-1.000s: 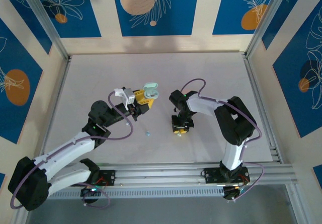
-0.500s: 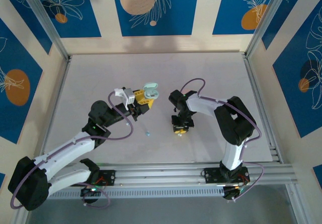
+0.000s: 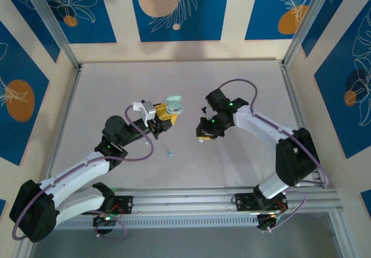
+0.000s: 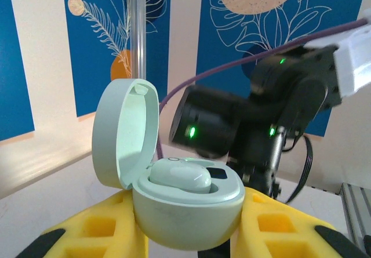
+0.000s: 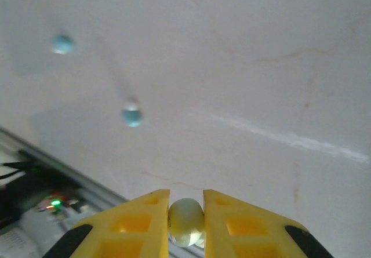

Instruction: Insert wireless bluetooth earbuds into charging case

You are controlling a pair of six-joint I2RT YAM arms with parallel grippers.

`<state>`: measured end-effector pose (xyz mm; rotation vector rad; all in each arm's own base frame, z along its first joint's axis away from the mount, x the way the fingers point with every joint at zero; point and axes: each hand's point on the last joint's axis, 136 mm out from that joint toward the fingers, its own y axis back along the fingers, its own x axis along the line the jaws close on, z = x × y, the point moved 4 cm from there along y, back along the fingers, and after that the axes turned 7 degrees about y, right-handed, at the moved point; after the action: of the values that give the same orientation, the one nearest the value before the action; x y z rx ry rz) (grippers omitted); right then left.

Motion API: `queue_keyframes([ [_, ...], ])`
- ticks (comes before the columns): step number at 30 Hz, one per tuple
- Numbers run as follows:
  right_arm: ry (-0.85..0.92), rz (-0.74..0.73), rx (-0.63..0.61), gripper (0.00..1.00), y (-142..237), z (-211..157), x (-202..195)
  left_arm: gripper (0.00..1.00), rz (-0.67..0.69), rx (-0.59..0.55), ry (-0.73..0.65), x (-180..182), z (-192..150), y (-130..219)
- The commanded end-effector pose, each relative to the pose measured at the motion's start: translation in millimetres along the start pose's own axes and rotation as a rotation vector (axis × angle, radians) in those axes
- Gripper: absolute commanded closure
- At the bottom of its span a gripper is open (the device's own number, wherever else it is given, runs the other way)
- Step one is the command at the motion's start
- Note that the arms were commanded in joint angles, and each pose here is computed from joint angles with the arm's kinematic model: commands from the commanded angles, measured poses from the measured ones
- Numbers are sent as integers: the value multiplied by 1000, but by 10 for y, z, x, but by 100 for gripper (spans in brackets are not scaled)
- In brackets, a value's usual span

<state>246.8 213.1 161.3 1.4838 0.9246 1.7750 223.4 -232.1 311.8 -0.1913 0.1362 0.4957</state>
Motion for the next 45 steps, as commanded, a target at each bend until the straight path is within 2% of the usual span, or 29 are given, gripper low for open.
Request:
queue_keyframes([
  [1, -10, 222, -60, 79, 357, 90, 286, 73, -7, -23, -25, -25, 51, -17],
  [8, -17, 406, -171, 79, 930, 173, 431, 73, -12, -11, -13, -12, -1, -39],
  [13, 24, 516, -224, 79, 1263, 178, 621, 73, -50, 41, -3, -43, -79, -92],
  [21, 105, 602, -262, 79, 1546, 148, 866, 73, -96, 63, -6, -94, -138, -151],
  [34, 200, 665, -223, 79, 1455, 168, 1180, 73, -131, 53, -16, -153, -105, -164],
  [45, 195, 643, -194, 79, 1256, 196, 1202, 73, -137, 42, -18, -168, -67, -166],
])
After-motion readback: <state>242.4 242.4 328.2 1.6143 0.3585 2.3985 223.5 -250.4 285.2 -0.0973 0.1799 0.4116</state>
